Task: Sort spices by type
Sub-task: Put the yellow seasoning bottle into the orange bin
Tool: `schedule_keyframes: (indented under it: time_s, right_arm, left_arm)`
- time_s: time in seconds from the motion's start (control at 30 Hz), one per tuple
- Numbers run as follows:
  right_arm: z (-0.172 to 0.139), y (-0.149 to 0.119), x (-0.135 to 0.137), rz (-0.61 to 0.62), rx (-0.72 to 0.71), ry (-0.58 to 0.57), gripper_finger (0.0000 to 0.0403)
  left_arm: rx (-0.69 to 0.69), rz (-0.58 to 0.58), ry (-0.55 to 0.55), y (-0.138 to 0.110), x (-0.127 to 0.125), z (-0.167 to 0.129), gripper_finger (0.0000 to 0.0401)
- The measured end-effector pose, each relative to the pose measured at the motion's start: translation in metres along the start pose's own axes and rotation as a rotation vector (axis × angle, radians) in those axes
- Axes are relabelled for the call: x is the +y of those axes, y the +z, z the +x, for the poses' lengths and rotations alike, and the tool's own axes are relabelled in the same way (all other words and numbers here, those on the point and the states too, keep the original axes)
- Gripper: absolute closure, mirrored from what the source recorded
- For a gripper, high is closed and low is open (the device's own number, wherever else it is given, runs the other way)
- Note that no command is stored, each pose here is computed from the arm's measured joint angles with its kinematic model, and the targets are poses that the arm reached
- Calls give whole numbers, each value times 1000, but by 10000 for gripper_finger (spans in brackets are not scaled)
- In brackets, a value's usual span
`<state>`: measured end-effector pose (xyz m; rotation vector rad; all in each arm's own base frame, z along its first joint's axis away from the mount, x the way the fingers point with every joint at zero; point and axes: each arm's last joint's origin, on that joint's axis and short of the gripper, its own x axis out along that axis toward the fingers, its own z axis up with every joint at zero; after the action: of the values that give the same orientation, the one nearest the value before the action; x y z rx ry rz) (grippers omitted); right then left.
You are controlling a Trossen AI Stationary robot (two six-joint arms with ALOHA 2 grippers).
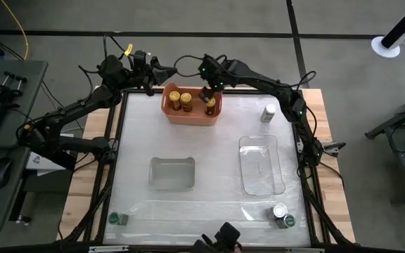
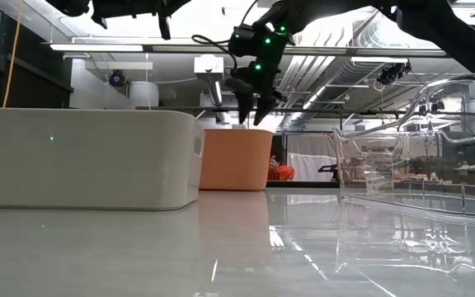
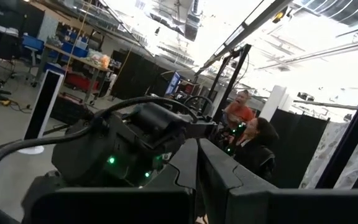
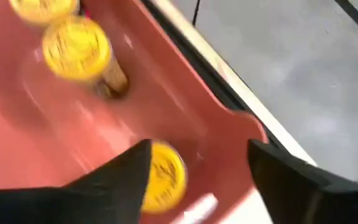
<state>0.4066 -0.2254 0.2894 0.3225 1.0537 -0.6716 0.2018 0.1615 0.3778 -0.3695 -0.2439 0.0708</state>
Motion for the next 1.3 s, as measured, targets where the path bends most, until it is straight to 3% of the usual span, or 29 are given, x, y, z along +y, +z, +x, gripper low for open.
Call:
schedule_keyframes:
  time_s: [0.07, 0.2, 0.23, 0.33, 0.7, 0.97, 1.3]
  right_arm:
    - [-3, -4, -3, -55, 49, -7, 197]
    - [-3, -9, -4, -170, 112, 23, 358]
    - [-3, -10, -3, -196, 115, 58, 380]
    - [0, -12, -1, -270, 123, 120, 387]
    - [3, -23, -2, -484, 218, 126, 402]
    - [24, -27, 3, -517, 264, 155, 402]
    - [51, -31, 7, -540, 317, 111, 402]
  left_arm:
    - [0, 12, 0, 0, 0, 0, 401]
    - [-3, 14, 5, 0, 0, 0, 401]
    - [-4, 15, 7, 0, 0, 0, 401]
    - [-4, 15, 8, 0, 0, 0, 401]
    - [-23, 35, 55, 0, 2, 0, 401]
    - [-7, 23, 66, -2, 3, 0, 401]
    - [-8, 23, 65, -2, 3, 0, 401]
